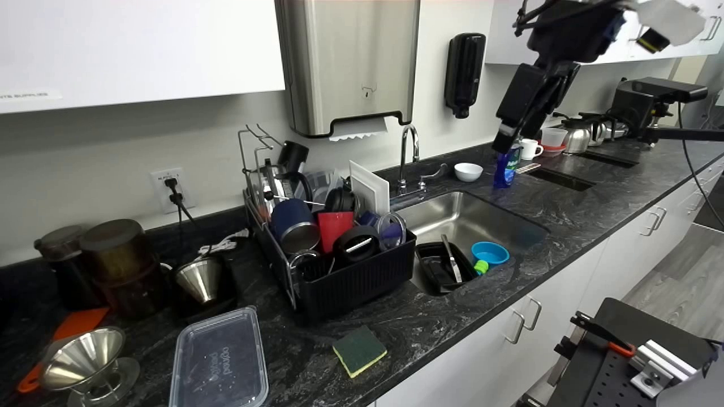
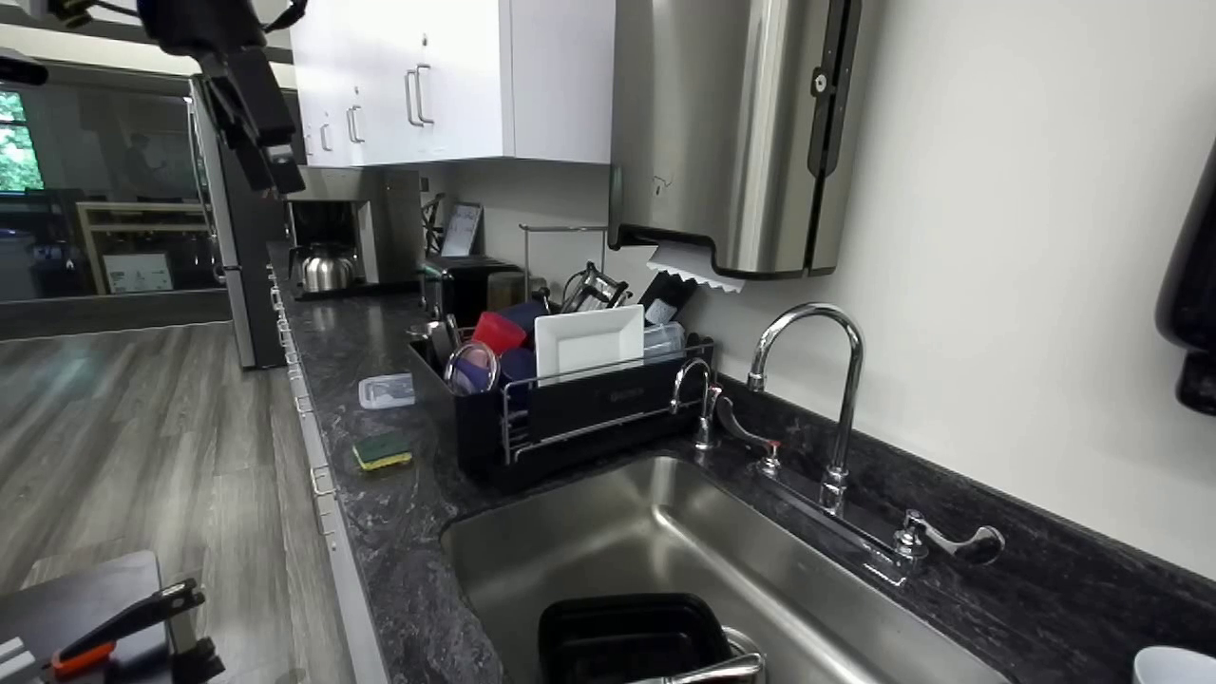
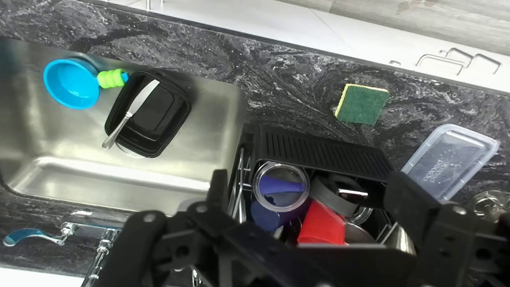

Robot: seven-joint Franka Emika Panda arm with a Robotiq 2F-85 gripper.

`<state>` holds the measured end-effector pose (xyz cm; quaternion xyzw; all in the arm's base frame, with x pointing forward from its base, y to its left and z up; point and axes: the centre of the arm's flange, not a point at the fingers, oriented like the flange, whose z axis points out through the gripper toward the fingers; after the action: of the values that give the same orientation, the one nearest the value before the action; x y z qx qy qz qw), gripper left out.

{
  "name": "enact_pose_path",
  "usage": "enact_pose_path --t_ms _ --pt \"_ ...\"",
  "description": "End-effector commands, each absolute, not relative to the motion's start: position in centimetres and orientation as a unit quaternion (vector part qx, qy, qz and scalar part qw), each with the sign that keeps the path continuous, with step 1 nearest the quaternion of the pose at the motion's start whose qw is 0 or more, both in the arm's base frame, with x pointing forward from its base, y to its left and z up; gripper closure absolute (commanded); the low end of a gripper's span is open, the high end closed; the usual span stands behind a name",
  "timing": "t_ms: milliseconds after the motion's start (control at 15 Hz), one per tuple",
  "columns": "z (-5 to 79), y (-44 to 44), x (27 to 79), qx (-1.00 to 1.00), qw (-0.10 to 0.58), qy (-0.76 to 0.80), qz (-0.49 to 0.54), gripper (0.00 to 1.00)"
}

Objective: Put the knife in the sink on the dish rack

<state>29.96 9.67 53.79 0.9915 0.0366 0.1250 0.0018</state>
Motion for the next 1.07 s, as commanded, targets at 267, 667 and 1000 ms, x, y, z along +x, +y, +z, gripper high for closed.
enact_pose_path --t_ms 267,667,1000 --pt "48.0 7.8 35.6 0.996 0.002 0.003 0.089 0.00" --pt "42.5 4.0 38.7 0.998 0.000 -0.045 0.046 0.00" --pt "36.9 0.5 41.3 0.996 0.008 -0.086 0.014 0.00"
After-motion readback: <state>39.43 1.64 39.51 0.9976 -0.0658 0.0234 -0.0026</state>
